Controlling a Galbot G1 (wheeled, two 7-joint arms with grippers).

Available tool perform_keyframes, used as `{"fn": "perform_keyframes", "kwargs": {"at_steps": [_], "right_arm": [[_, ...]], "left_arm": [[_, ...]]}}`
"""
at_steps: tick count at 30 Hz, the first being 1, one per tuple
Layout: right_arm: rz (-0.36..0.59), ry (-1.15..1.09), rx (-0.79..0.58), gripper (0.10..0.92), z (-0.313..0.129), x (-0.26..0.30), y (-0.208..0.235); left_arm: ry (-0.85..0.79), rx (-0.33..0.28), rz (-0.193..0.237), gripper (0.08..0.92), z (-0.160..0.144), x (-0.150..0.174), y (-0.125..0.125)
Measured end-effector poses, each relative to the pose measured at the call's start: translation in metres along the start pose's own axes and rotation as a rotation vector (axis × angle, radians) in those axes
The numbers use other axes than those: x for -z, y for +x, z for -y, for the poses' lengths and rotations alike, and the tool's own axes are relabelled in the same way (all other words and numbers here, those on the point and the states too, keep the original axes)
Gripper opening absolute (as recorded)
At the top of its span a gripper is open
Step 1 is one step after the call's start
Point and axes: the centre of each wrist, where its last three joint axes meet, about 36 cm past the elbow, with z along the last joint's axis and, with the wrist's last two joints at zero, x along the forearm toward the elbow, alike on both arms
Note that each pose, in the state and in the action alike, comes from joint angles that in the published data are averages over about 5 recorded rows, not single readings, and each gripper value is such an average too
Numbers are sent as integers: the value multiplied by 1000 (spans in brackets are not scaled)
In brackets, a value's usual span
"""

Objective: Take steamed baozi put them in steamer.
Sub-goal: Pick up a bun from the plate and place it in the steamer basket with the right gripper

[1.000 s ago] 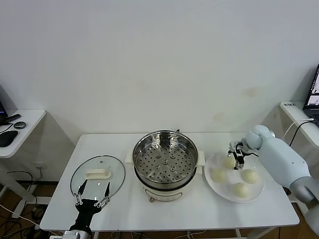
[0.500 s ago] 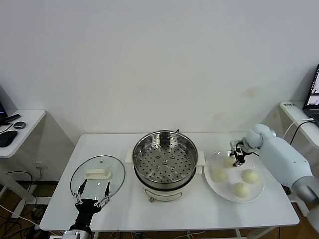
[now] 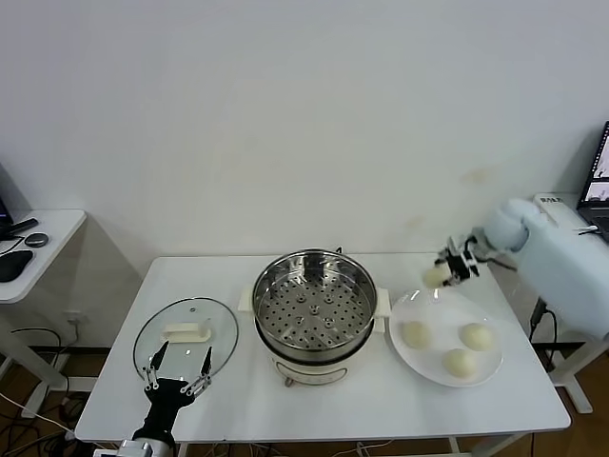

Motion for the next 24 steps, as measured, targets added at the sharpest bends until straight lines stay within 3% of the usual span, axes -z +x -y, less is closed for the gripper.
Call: {"fn": "perform_keyframes", "kwargs": {"at_steps": [9,15,24], "right_arm": [[161,222,-51,501,51,93,49],[221,408,-9,501,67,160,33],[238,745,46,509,78,227,-17]], "left_arm": [[14,9,2,823,-3,2,-2],[24,27,0,823,-5,0,-1],[31,58,-4,823,-12,-1,2]]}}
